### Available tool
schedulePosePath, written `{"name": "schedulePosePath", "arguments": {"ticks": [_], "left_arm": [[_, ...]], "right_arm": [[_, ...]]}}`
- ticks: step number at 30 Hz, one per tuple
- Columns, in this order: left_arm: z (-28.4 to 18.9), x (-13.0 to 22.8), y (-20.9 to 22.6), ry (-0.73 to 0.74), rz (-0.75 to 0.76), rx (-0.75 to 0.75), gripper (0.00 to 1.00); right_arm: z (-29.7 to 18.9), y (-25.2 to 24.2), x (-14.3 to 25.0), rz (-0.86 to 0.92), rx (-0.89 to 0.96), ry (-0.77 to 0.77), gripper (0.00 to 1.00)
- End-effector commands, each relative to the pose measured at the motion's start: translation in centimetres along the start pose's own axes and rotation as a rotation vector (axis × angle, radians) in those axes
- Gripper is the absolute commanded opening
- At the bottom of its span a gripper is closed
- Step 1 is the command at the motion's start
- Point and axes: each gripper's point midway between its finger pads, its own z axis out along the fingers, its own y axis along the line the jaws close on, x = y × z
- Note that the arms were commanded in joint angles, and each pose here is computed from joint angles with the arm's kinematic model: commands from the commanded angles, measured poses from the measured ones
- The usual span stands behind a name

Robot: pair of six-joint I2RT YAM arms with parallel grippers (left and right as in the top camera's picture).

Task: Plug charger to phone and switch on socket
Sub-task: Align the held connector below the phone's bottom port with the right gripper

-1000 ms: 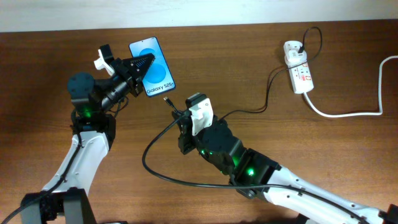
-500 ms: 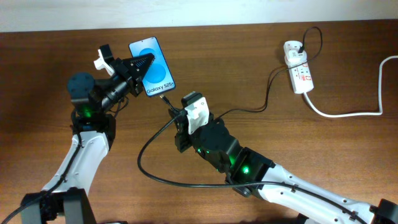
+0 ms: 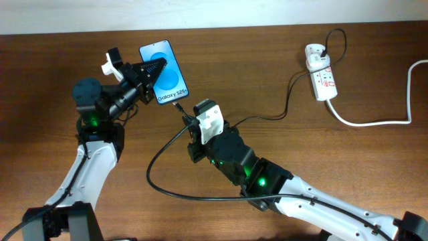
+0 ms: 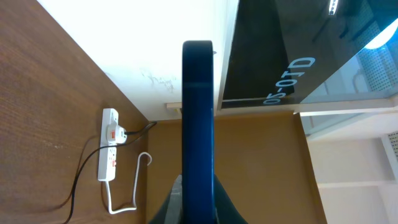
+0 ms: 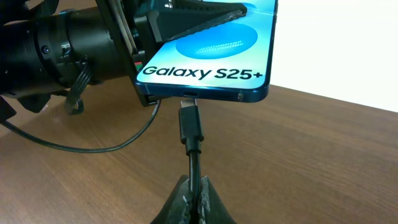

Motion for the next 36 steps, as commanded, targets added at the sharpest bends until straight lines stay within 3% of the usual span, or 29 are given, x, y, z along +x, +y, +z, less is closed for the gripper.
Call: {"name": "schedulePosePath", "arguments": {"ticks": [1, 26, 36], "left_arm": [[-0.1, 0.5, -2.0, 0.015, 0.056, 0.036, 0.00], [-0.4, -0.5, -1.1, -0.025, 0.045, 0.003, 0.00], [-0.4, -0.6, -1.1, -0.029, 0.045, 0.003, 0.00]], "right_arm": [[0.1, -0.1, -0.3, -0.018, 0.018, -0.011, 0.04], [-0.4, 0.3, 0.3, -0.050, -0.007, 0.029, 0.04], [-1.5, 0.5, -1.7, -0.035, -0.018, -0.025, 0.04]]}}
